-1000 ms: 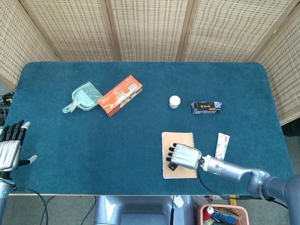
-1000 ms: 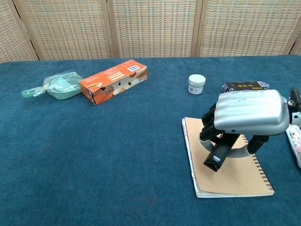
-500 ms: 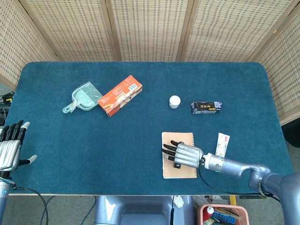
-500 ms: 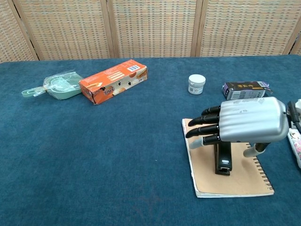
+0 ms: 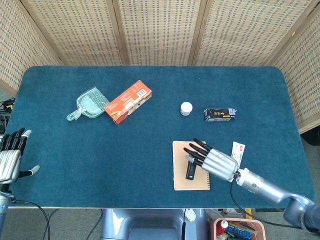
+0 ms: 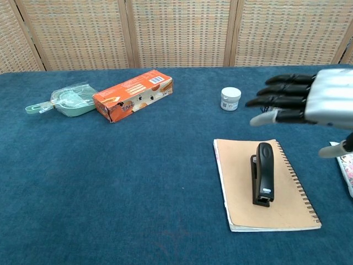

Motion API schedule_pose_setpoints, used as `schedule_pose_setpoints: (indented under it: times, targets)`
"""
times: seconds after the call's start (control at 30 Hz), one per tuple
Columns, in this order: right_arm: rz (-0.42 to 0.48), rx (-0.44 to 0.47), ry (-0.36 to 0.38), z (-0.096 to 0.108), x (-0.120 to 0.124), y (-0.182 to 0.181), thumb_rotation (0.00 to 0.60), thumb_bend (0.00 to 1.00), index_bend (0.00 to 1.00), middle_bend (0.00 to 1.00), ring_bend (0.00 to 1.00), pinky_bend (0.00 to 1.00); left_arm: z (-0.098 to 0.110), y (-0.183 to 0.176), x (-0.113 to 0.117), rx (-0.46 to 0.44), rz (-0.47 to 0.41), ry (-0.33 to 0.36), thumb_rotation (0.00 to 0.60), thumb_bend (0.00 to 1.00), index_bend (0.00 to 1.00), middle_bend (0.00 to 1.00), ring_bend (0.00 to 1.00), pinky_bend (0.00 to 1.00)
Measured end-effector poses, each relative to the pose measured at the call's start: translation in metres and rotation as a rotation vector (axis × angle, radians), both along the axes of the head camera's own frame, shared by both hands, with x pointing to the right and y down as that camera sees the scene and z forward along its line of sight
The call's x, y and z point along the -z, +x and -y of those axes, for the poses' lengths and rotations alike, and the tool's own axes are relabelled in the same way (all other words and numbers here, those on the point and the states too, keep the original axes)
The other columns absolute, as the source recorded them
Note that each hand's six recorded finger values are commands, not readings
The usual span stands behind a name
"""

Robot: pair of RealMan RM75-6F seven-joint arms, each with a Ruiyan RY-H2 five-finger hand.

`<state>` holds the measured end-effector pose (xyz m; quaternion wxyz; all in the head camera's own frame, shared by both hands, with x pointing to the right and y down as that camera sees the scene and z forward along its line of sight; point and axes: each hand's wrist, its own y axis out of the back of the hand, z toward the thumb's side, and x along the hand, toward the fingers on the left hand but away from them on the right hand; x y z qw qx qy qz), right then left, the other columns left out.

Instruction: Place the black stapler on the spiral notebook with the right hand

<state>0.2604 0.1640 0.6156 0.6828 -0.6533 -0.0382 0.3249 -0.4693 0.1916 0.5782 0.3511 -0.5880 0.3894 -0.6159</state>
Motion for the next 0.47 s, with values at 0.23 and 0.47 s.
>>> schedule_pose_setpoints:
  times: [0.23,0.47]
  targets:
    - [0.085,-0.451,0.026,-0.015,0.04,0.072,0.6,0.0,0.0,0.0,0.0,0.0,-0.004,0.003,0.005,-0.024,-0.012,0.013,0.6,0.04,0.0,0.0,0.0,0.0]
    - [0.069,-0.847,0.006,-0.037,0.037,0.135,0.6,0.0,0.0,0.0,0.0,0.0,-0.008,0.006,0.007,-0.051,-0.016,0.019,0.6,0.04,0.0,0.0,0.0,0.0]
